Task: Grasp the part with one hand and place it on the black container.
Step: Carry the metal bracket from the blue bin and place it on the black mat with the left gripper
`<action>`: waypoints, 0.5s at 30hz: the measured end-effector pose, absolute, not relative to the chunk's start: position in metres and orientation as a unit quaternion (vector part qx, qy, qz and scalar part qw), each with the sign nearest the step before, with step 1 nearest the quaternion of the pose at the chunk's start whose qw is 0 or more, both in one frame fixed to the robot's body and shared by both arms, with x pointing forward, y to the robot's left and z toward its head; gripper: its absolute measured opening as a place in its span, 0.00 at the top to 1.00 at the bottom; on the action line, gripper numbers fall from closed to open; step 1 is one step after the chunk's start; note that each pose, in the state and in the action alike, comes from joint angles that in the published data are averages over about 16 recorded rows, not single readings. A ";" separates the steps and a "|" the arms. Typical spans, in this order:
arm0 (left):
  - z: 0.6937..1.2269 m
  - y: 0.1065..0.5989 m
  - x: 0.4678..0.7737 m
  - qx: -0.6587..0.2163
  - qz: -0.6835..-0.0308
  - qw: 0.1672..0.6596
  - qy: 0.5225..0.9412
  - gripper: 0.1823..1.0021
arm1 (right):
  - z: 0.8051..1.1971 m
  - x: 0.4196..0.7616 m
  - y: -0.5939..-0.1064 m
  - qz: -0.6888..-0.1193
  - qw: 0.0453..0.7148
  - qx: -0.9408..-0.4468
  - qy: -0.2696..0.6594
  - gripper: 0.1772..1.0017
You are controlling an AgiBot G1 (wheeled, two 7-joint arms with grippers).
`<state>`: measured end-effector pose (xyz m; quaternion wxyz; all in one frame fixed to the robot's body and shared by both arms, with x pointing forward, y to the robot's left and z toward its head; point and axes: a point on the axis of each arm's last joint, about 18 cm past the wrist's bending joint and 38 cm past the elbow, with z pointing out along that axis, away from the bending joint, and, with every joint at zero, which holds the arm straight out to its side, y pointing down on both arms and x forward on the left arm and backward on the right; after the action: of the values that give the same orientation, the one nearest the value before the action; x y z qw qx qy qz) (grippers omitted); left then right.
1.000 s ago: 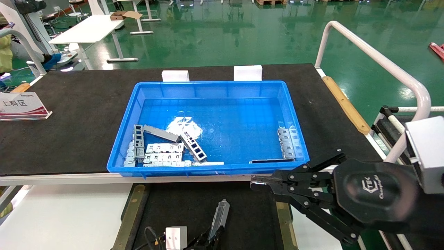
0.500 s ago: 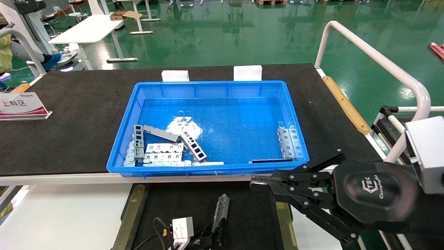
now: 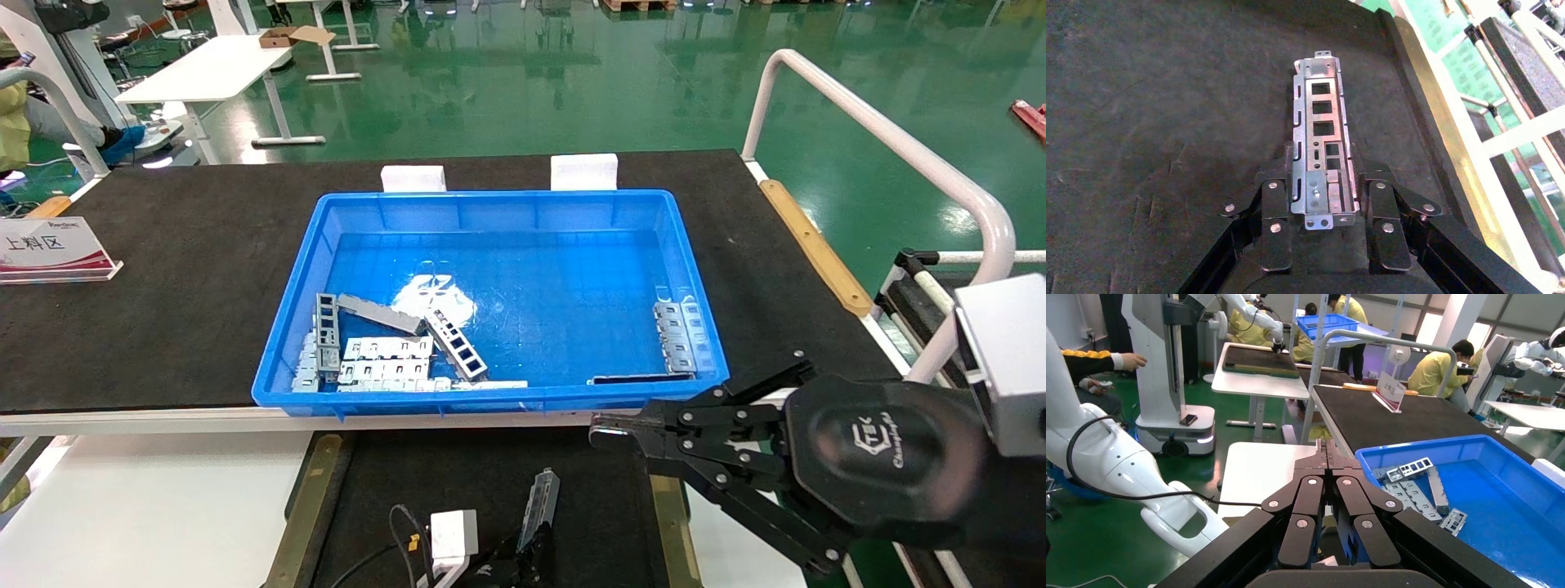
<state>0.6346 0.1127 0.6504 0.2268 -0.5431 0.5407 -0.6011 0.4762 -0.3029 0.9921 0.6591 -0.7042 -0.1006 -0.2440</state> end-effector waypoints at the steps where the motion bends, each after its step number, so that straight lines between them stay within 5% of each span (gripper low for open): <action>1: 0.650 0.112 0.635 -0.544 -0.600 0.226 0.542 0.78 | 0.992 0.476 -0.303 -0.244 0.659 -0.704 -0.101 0.98; 15: 0.654 0.113 0.635 -0.541 -0.601 0.231 0.541 0.78 | 0.992 0.476 -0.303 -0.244 0.659 -0.704 -0.101 0.98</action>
<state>0.6354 0.1134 0.6543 0.2313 -0.5411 0.5414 -0.6005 0.4762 -0.3029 0.9921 0.6591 -0.7042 -0.1006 -0.2440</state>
